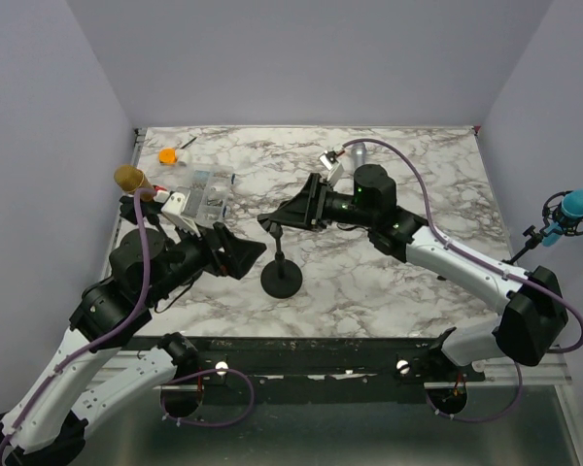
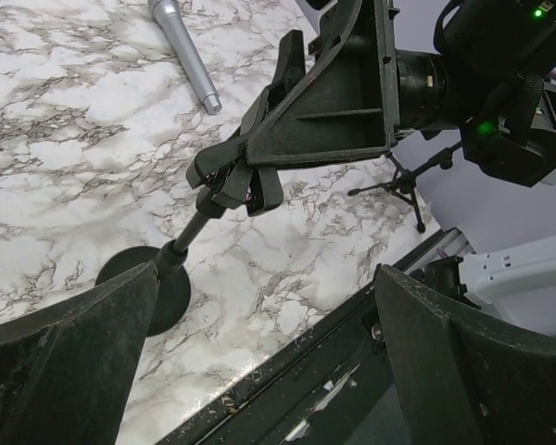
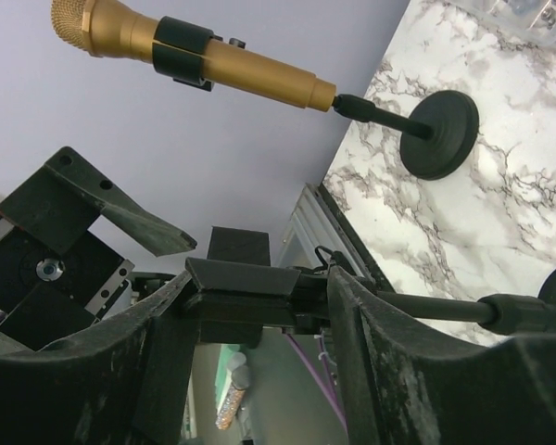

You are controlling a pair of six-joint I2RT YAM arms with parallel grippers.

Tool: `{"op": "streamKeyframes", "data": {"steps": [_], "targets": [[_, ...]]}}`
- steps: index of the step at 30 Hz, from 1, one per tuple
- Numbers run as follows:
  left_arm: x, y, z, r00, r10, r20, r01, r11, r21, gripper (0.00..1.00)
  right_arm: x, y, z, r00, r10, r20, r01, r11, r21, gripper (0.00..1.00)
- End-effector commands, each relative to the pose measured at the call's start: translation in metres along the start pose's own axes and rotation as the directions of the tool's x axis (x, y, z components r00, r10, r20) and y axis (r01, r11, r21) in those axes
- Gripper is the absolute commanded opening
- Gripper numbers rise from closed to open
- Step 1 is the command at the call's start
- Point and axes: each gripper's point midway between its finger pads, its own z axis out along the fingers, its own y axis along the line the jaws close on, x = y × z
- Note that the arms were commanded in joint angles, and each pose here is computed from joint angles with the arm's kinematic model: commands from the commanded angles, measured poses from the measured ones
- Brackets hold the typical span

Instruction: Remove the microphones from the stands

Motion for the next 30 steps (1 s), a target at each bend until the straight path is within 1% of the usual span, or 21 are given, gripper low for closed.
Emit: {"op": "streamKeyframes", "data": {"steps": [1,15,18,21,25,27,28,30], "targets": [[-0.001,0.003,-0.002,1.0,0.005,0.017,-0.005,1.0,-0.012,0.99,0.013,-0.024,0.005,0.999,0.029,-0.029,-0.028,0.998,0.057,0.55],[0.002,0.006,-0.006,1.0,0.006,0.016,-0.005,1.0,-0.019,0.99,0.054,-0.1,0.008,0.99,0.112,-0.087,-0.092,0.974,0.205,0.55],[0.003,0.006,-0.006,1.0,0.006,0.014,-0.005,1.0,-0.017,0.99,0.058,-0.111,0.008,0.989,0.118,-0.088,-0.095,0.969,0.23,0.56],[0.001,0.006,-0.009,1.0,0.007,0.02,-0.007,1.0,-0.017,0.99,0.06,-0.112,0.009,0.988,0.117,-0.096,-0.093,0.969,0.227,0.57],[-0.002,0.006,-0.011,1.0,0.015,0.027,-0.014,1.0,-0.02,0.98,0.049,-0.096,0.009,0.993,0.078,-0.089,-0.059,0.978,0.201,0.63],[-0.002,0.005,-0.011,1.0,0.019,0.024,-0.018,1.0,-0.021,0.98,0.042,-0.088,0.007,0.996,0.042,-0.081,-0.025,0.979,0.201,0.68],[-0.002,0.005,-0.012,1.0,0.019,0.024,-0.018,1.0,-0.022,0.98,0.037,-0.081,0.007,0.997,0.018,-0.079,-0.002,0.981,0.195,0.74],[-0.003,0.005,-0.012,0.999,0.022,0.025,-0.021,1.0,-0.022,0.98,0.03,-0.071,0.003,0.997,-0.031,-0.074,0.044,0.981,0.189,0.9]]}}
